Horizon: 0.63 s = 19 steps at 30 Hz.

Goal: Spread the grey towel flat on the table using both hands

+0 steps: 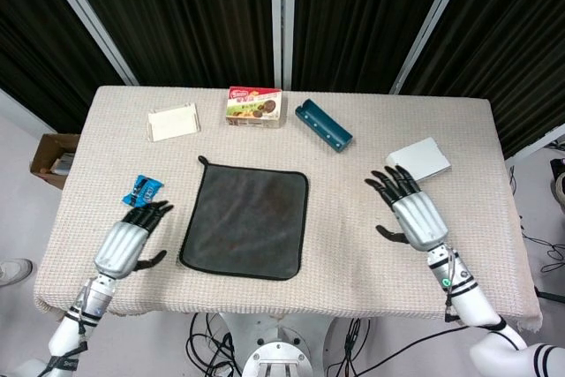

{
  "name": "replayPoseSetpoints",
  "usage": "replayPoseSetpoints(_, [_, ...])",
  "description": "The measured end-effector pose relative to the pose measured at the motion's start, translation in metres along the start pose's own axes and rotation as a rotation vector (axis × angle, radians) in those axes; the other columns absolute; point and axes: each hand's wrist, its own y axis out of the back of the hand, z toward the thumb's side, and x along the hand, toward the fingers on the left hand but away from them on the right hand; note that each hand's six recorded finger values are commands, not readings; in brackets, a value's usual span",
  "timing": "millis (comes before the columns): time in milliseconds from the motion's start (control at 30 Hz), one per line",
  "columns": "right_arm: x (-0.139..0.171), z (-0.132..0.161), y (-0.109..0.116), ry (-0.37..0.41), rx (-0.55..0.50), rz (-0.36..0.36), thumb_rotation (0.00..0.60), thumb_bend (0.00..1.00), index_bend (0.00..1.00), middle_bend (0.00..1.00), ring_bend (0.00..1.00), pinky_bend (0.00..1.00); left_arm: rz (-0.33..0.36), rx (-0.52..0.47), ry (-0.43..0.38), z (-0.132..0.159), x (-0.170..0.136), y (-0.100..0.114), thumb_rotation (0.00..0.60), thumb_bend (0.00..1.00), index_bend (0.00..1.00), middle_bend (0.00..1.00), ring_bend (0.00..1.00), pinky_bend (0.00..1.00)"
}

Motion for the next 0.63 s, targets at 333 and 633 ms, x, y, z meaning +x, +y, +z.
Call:
replayPoseSetpoints(333, [0.058, -0.064, 0.048, -0.200, -0.025, -0.091, 0.600, 0.24, 0.15, 0.13, 0.00, 0.00, 0.217, -0.007, 0.259, -0.108, -0.014, 0.066, 0.600, 0.23, 0.19, 0.14, 0.12, 0.19])
replayPoseSetpoints(633, [0.140, -0.076, 0.050, -0.269, -0.075, -0.142, 0.600, 0.25, 0.15, 0.13, 0.00, 0.00, 0.191, 0.017, 0.263, -0.086, -0.077, 0.069, 0.600, 0.23, 0.19, 0.14, 0.12, 0.19])
